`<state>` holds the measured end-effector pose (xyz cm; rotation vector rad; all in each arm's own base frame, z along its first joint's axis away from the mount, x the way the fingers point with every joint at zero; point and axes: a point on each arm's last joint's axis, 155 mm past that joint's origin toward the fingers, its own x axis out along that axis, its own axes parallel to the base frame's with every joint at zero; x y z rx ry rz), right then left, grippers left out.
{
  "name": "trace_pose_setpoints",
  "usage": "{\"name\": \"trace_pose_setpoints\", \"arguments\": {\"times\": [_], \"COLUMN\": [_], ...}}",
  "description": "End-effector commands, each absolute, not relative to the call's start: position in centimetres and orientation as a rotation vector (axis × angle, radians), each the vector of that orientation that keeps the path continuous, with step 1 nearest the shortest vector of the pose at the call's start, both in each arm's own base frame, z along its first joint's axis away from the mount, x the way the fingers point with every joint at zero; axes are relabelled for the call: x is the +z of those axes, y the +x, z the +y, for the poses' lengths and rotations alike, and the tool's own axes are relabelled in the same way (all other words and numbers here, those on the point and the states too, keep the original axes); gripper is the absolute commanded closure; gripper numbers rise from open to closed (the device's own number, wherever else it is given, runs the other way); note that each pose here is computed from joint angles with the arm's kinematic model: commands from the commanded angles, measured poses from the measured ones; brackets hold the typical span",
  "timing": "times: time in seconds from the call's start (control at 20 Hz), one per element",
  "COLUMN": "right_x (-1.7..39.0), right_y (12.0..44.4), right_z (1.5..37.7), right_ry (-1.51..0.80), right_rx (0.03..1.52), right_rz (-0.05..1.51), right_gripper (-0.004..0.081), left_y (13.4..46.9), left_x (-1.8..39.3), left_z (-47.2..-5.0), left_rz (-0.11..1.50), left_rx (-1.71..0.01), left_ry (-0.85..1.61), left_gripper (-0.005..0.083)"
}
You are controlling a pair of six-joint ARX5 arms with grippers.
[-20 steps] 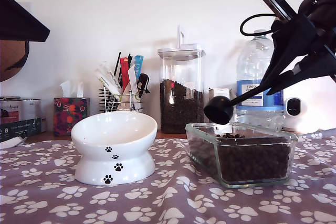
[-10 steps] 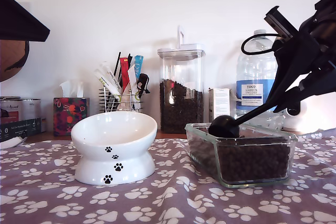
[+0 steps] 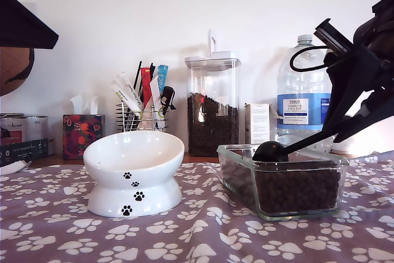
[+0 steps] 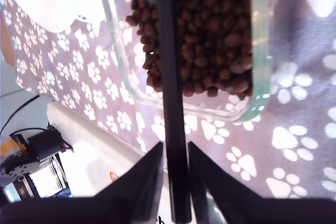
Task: Measure one spoon of cat food and pour it into the food bowl
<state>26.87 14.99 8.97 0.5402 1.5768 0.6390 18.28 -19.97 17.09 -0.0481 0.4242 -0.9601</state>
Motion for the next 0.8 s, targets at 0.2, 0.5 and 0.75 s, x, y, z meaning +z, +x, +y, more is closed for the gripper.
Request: {"name": "trace_pose_setpoints", "arguments": {"times": [0.2,0.5,0.75], "right_x": [8.7,9.5,13.1], "right_y": [27.8,28.9,30.4], "right_z": [14.7,14.9,13.4], "right_ry": [0.532,0.480,0.264], "right_rx": [0.633,0.678,0.661], "right_rz": [1.550,1.487,1.305], "right_gripper": [0.0628,0.0628,0.0665], "left_y": [18.1,18.0,18.0], "left_x": [16.5,16.5,16.5], "left_z": [-20.1,-20.2,-20.1], "left_rz": [0.435,0.436,0.437], "left_rx": [-0.968,-0.975,-0.975], "left_ry": [-0.047,-0.049,-0.048], "left_gripper": [0.0793,0.0793,0.0793]}}
